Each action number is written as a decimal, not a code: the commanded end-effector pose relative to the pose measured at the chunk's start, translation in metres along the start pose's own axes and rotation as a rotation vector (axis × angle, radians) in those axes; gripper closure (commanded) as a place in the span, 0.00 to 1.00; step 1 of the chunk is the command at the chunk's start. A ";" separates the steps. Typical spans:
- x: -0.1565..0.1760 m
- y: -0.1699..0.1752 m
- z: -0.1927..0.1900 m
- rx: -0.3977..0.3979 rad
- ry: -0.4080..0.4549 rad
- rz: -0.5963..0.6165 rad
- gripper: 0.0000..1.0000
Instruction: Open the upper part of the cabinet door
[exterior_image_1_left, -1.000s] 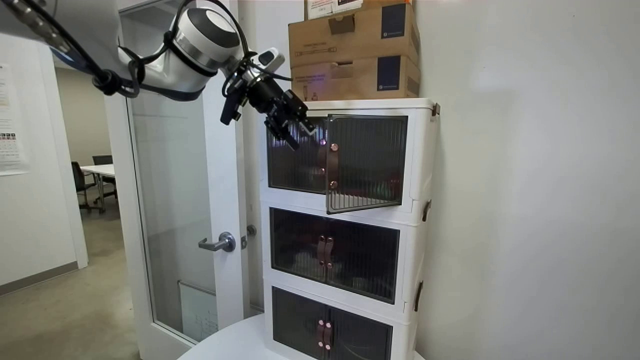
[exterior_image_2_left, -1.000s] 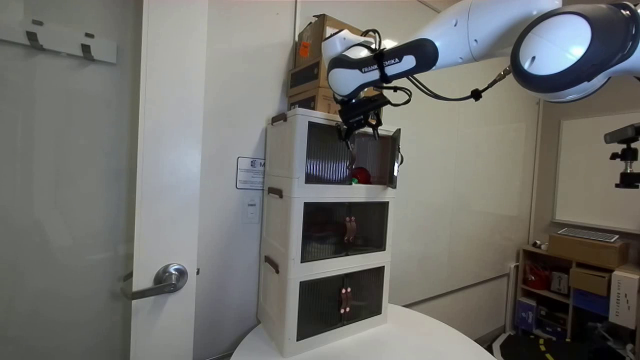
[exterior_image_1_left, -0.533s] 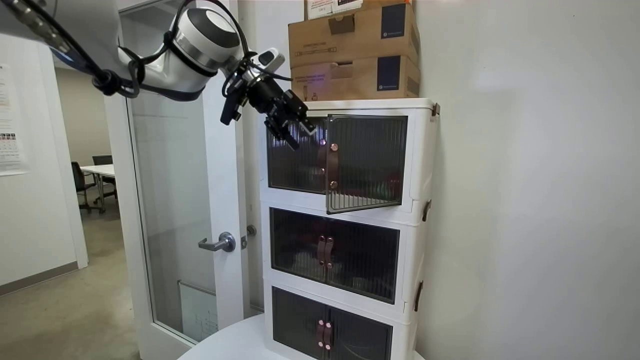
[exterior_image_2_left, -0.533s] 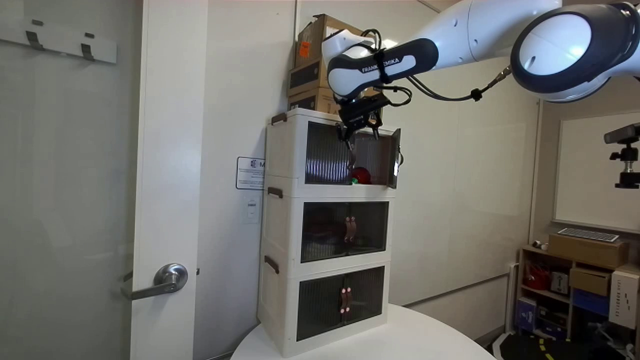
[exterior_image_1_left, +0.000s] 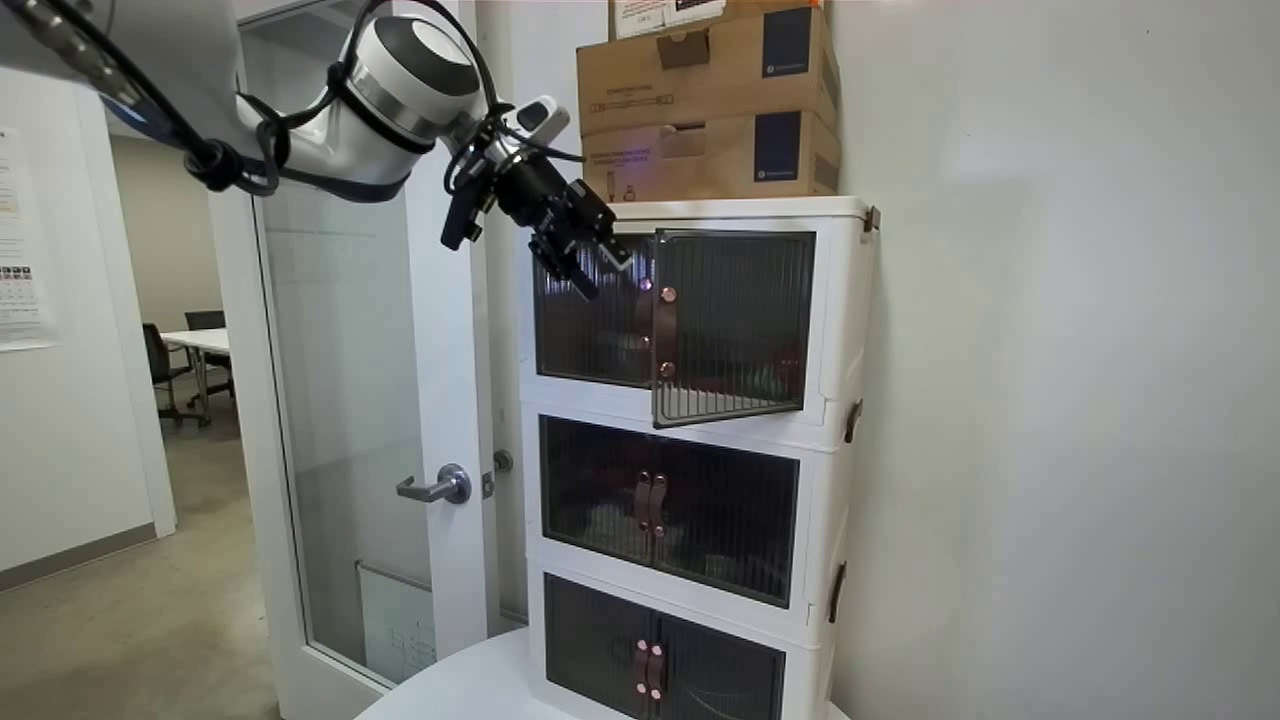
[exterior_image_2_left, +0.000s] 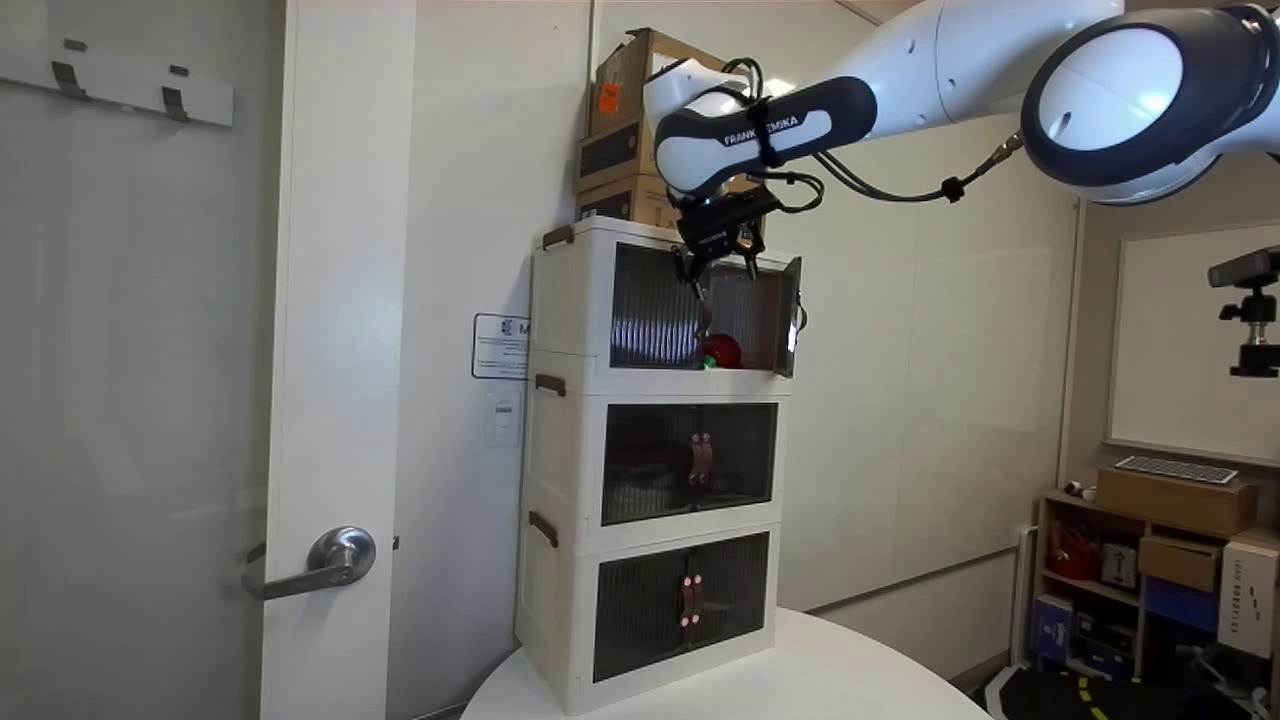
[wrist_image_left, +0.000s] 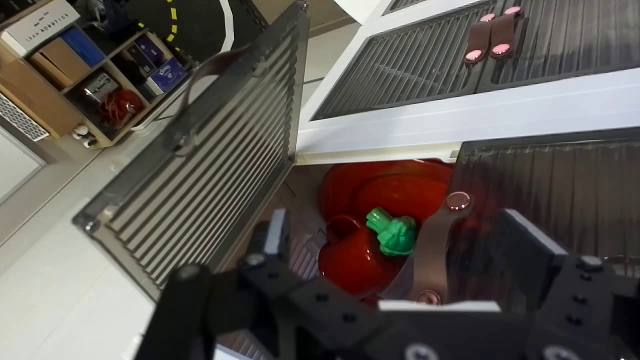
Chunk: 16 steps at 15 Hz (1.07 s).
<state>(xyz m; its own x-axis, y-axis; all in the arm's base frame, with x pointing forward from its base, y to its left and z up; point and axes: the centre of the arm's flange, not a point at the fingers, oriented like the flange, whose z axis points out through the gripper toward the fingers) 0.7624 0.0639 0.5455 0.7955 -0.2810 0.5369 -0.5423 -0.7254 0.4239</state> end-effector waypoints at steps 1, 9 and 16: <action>0.000 0.000 0.000 0.000 0.000 0.000 0.00; 0.047 0.025 0.024 -0.064 0.144 0.015 0.00; 0.039 0.002 0.026 -0.039 0.176 -0.160 0.00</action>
<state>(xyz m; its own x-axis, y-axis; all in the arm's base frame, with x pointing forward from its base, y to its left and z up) 0.7835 0.0195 0.5448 0.7899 -0.1290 0.5995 -0.4903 -0.7202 0.4909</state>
